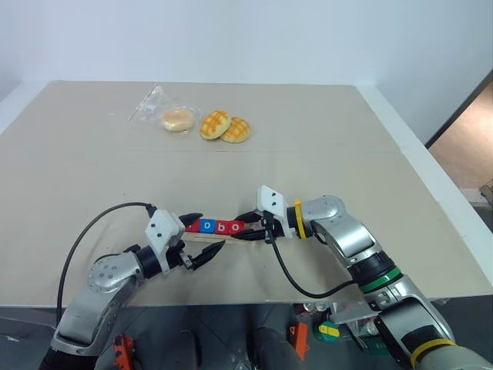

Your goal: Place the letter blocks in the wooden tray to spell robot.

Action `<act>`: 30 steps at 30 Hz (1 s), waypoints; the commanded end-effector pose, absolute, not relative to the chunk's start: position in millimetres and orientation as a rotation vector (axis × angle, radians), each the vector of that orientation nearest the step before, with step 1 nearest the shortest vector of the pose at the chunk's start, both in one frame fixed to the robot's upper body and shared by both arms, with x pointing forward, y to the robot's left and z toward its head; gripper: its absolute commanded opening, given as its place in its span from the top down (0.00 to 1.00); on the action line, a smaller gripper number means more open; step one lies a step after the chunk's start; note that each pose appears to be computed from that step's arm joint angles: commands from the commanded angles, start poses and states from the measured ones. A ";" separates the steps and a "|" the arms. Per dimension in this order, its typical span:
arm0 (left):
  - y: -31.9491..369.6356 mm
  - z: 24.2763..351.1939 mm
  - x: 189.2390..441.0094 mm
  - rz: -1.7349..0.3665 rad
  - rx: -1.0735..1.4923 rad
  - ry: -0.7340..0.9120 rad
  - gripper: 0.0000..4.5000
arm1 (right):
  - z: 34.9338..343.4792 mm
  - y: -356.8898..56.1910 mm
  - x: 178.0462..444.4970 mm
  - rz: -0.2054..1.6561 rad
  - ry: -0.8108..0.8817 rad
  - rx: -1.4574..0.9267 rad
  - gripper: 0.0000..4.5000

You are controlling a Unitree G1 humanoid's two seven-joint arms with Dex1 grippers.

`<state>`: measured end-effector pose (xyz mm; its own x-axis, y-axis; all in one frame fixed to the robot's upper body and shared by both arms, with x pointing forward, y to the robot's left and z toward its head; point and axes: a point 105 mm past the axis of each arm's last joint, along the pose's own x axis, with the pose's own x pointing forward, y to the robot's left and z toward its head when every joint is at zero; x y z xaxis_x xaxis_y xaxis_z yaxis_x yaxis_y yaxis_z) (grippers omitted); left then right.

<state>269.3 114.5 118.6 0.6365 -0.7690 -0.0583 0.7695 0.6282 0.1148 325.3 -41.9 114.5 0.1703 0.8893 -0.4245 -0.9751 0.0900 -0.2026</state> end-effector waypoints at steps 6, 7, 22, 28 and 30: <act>115.0 129.5 267.0 -0.882 0.156 -0.043 0.00 | 119.6 -41.3 333.5 1.395 0.169 -0.525 0.73; 115.2 129.3 266.9 -0.882 0.157 -0.042 0.00 | 119.7 -41.2 333.4 1.396 0.169 -0.524 0.73; 115.1 126.2 266.6 -0.898 0.170 -0.027 0.00 | 132.6 -41.7 337.1 1.373 0.125 -0.496 0.73; 113.9 126.0 266.5 -0.905 0.174 -0.028 0.00 | 124.4 -44.9 334.4 1.372 0.149 -0.503 0.73; 113.7 125.9 266.4 -0.906 0.174 -0.028 0.00 | 120.8 -44.8 333.1 1.376 0.158 -0.507 0.73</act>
